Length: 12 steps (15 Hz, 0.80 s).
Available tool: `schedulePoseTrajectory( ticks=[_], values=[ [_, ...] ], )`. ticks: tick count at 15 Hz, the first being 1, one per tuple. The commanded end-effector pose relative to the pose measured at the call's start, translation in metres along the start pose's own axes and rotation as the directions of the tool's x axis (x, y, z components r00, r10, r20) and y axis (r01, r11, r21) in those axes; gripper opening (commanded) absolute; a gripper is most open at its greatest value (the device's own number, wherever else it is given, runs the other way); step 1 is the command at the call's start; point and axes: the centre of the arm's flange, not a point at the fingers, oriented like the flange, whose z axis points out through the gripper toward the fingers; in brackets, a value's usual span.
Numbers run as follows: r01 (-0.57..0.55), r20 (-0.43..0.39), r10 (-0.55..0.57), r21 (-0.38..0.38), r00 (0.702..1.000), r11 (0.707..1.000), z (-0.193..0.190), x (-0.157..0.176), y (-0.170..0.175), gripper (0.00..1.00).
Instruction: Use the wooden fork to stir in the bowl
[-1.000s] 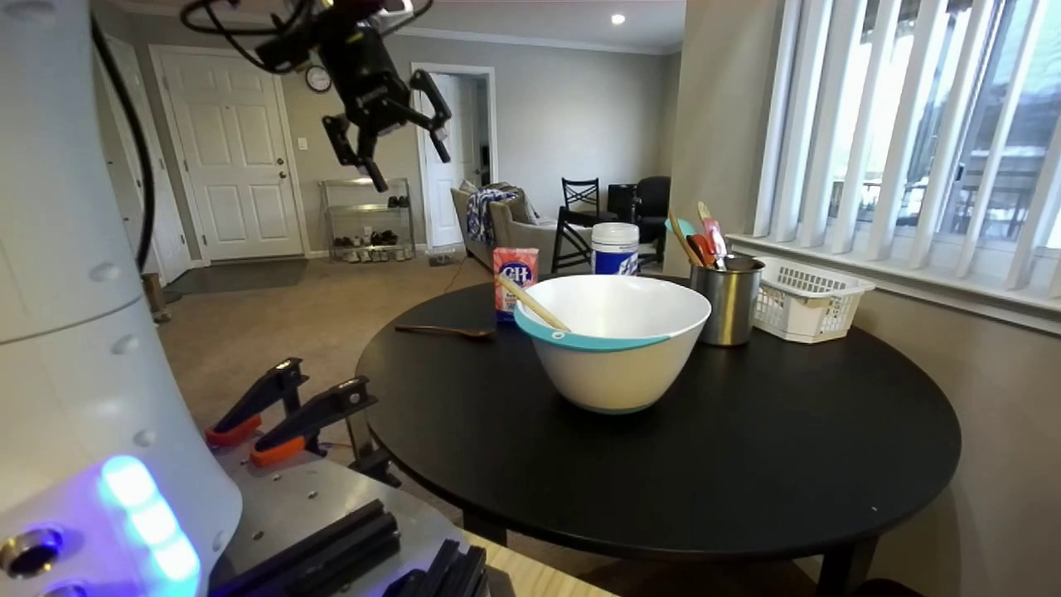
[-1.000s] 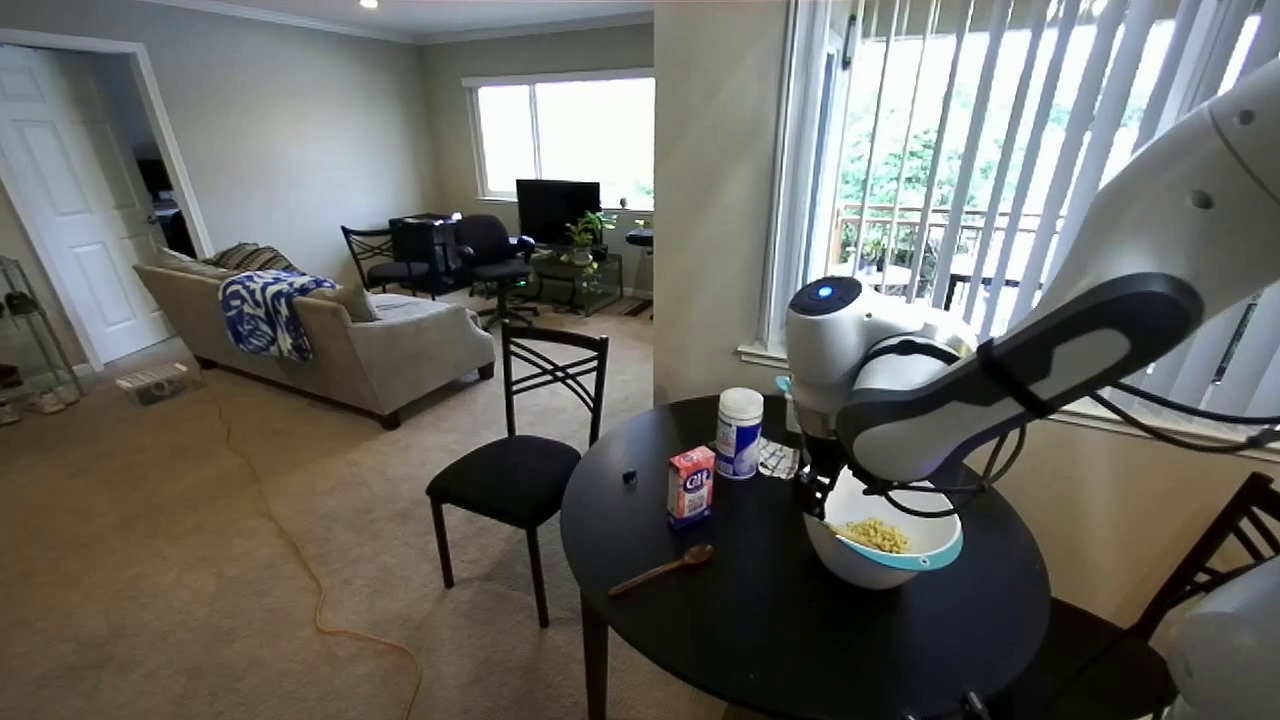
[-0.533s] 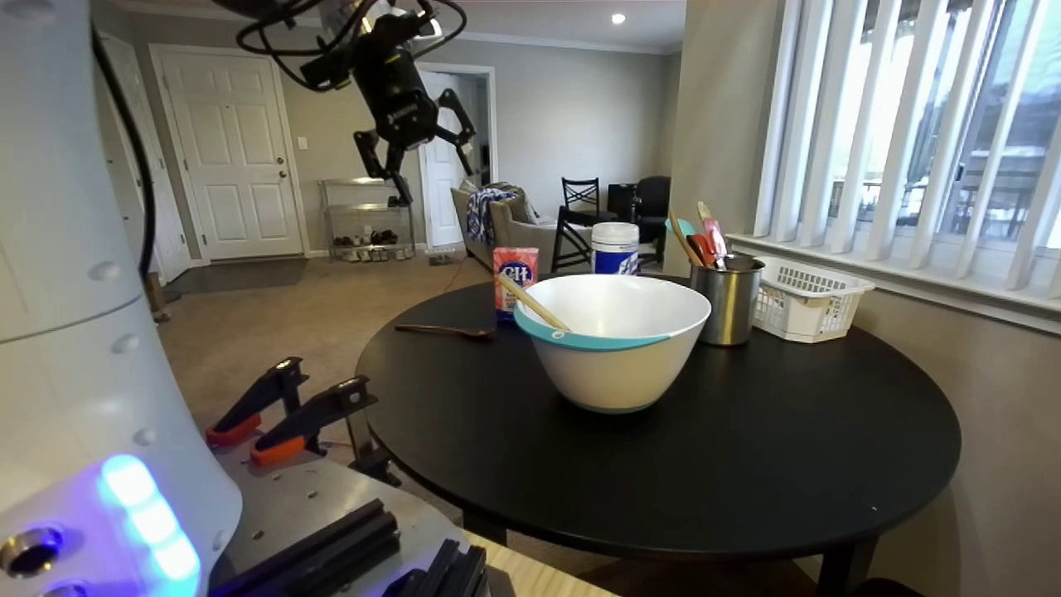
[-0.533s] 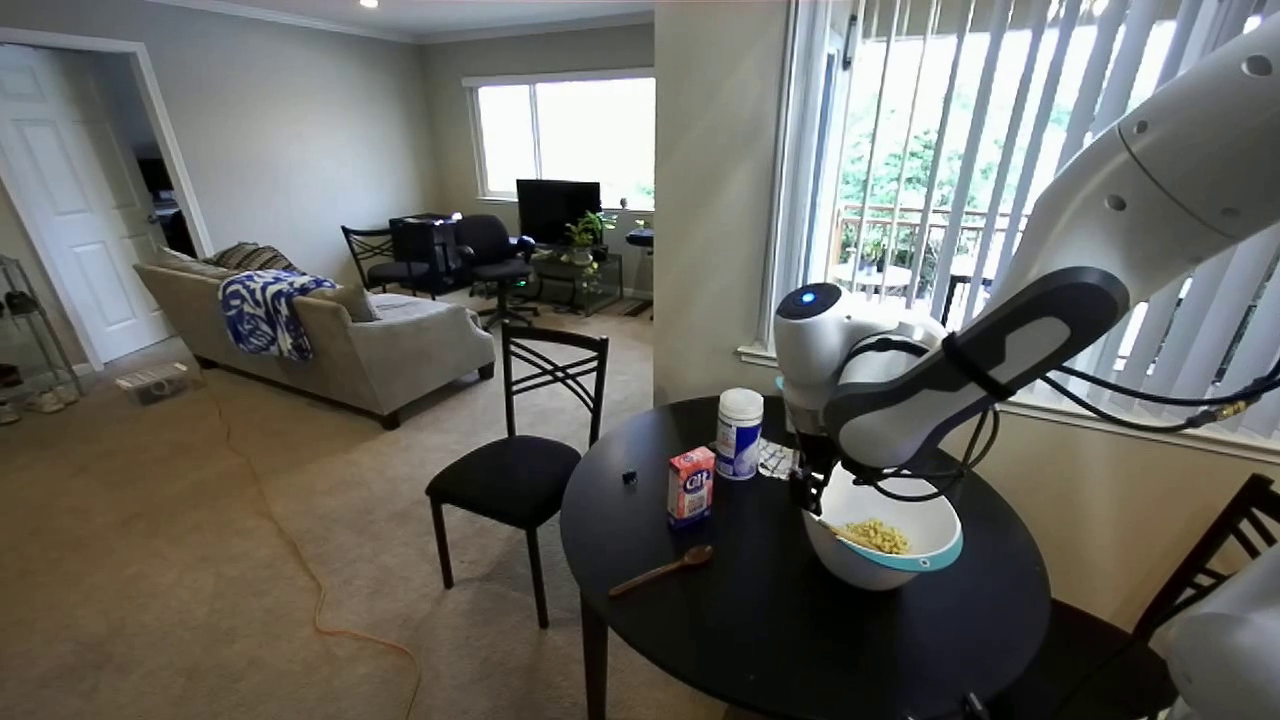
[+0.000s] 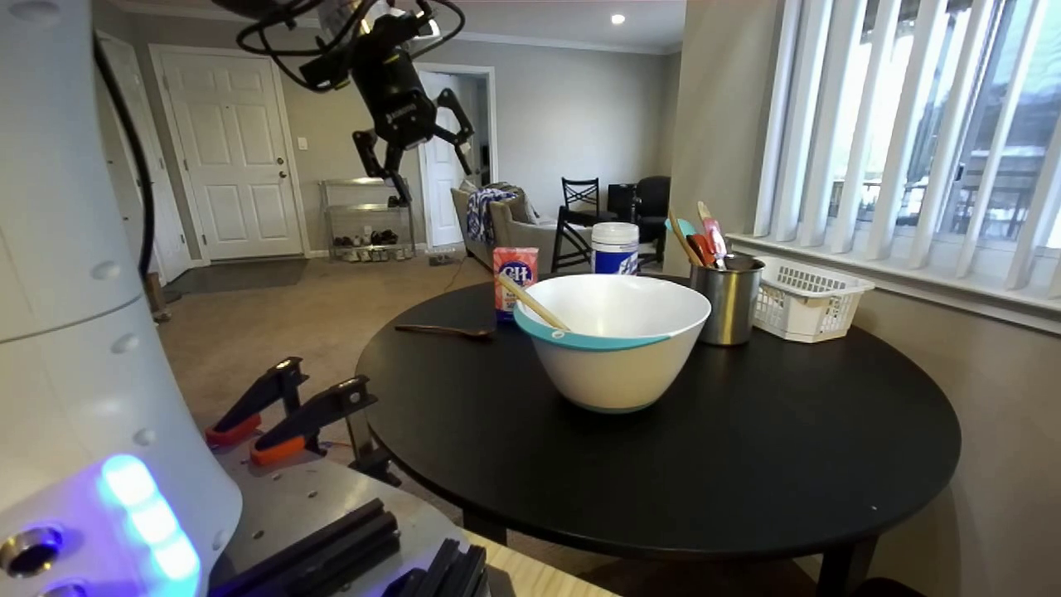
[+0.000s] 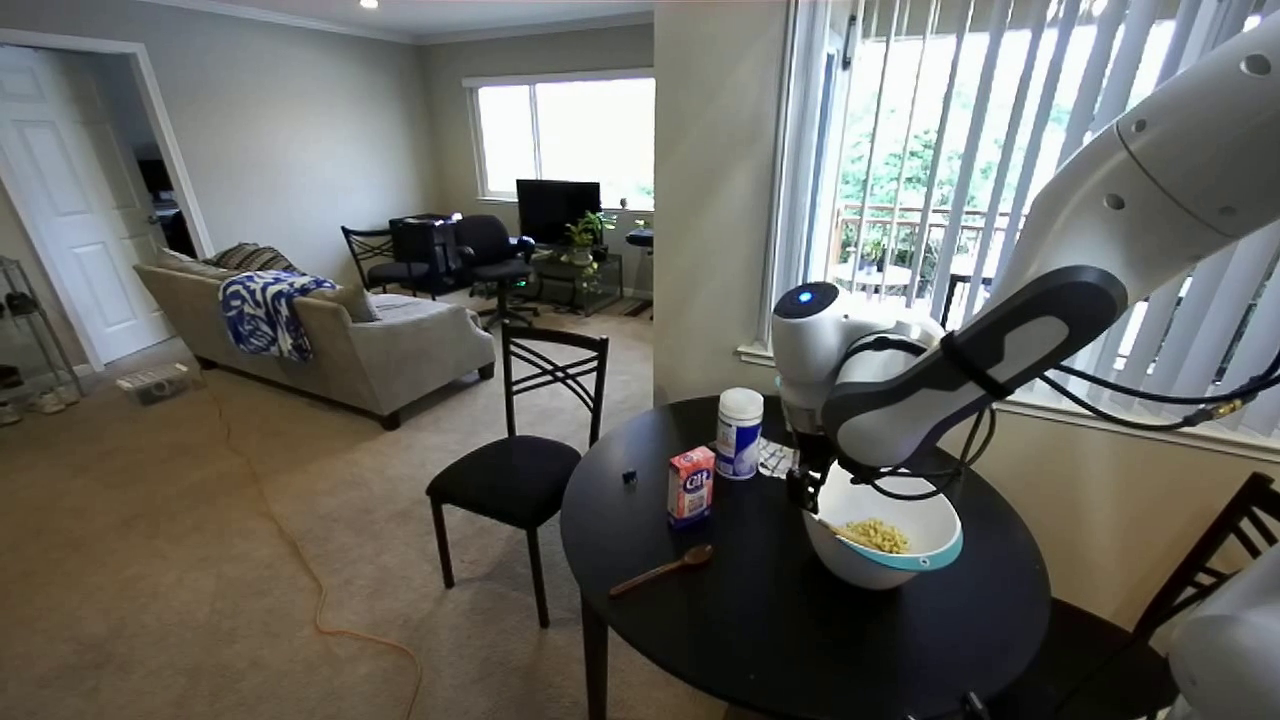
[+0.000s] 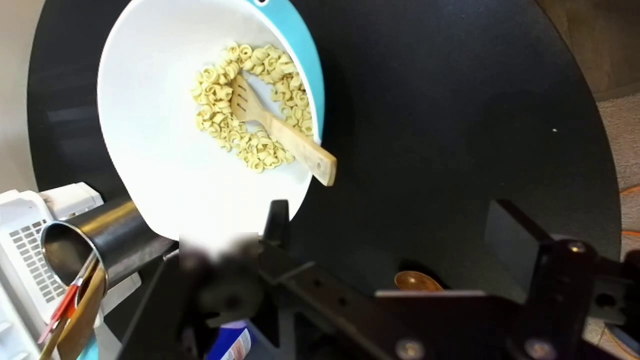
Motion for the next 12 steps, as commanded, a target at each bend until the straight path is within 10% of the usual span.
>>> schedulePoseTrajectory(
  ticks=[1,12],
  values=[
    [0.009,0.008,-0.009,-0.051,1.0,0.999,0.028,0.03,-0.013,1.0],
    [0.045,0.12,-0.009,-0.302,0.993,0.952,0.15,0.055,-0.044,1.0]
  ],
)
